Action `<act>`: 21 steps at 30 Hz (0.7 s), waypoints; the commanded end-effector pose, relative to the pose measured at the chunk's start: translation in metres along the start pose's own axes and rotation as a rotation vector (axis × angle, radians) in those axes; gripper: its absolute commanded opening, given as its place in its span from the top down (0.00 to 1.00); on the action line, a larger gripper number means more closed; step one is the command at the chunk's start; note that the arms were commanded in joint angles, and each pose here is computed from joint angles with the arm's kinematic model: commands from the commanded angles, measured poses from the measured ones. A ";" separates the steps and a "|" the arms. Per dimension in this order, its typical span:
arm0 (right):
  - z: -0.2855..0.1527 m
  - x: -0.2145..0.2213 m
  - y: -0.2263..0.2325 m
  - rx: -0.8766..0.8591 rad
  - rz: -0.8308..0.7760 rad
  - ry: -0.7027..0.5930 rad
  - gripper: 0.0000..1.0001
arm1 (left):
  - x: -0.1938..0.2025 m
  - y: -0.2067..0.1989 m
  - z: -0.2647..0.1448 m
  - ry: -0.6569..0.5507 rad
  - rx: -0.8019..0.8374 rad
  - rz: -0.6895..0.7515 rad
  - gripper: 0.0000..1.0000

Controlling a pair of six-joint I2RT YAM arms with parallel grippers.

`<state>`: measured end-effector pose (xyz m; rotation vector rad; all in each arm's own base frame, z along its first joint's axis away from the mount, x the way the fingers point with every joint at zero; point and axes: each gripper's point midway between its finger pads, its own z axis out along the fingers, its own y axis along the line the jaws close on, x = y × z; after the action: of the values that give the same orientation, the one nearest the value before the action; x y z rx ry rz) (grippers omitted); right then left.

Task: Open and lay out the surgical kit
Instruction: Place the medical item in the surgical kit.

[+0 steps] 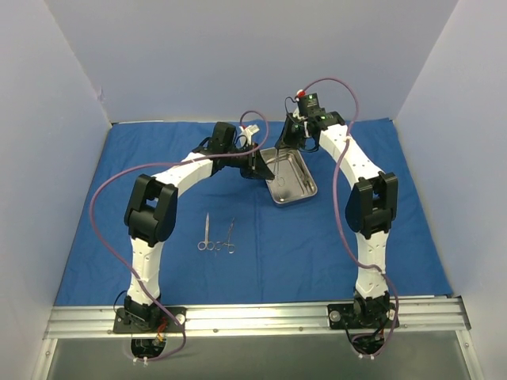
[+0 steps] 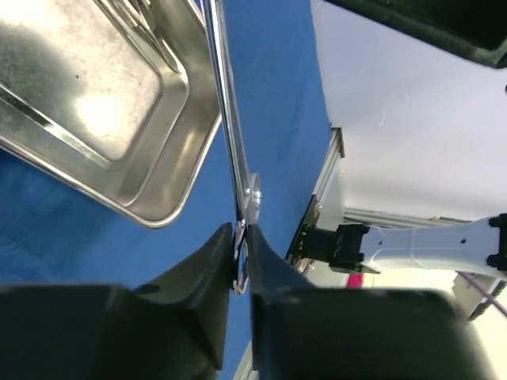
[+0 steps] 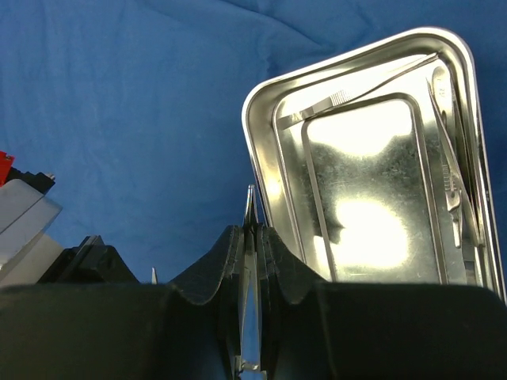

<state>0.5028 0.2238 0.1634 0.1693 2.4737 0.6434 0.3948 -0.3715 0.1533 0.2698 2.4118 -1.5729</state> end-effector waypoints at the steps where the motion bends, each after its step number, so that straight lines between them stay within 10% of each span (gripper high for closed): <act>1: -0.034 -0.009 0.025 -0.065 -0.009 -0.041 1.00 | -0.005 -0.012 0.002 -0.016 0.046 0.050 0.91; 4: -0.031 -0.001 0.032 -0.100 -0.014 -0.009 1.00 | -0.002 -0.008 -0.002 -0.021 0.028 0.041 0.98; 9: -0.050 -0.016 0.012 -0.005 -0.033 -0.043 0.45 | 0.032 0.012 -0.029 -0.002 -0.059 -0.002 0.98; 21: -0.063 -0.001 -0.046 0.096 0.002 -0.006 0.41 | 0.123 0.032 -0.064 0.048 -0.122 -0.091 0.98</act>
<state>0.4823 0.1660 0.1763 0.2196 2.5047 0.5418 0.2826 -0.2974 0.0964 0.1133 2.6628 -1.4550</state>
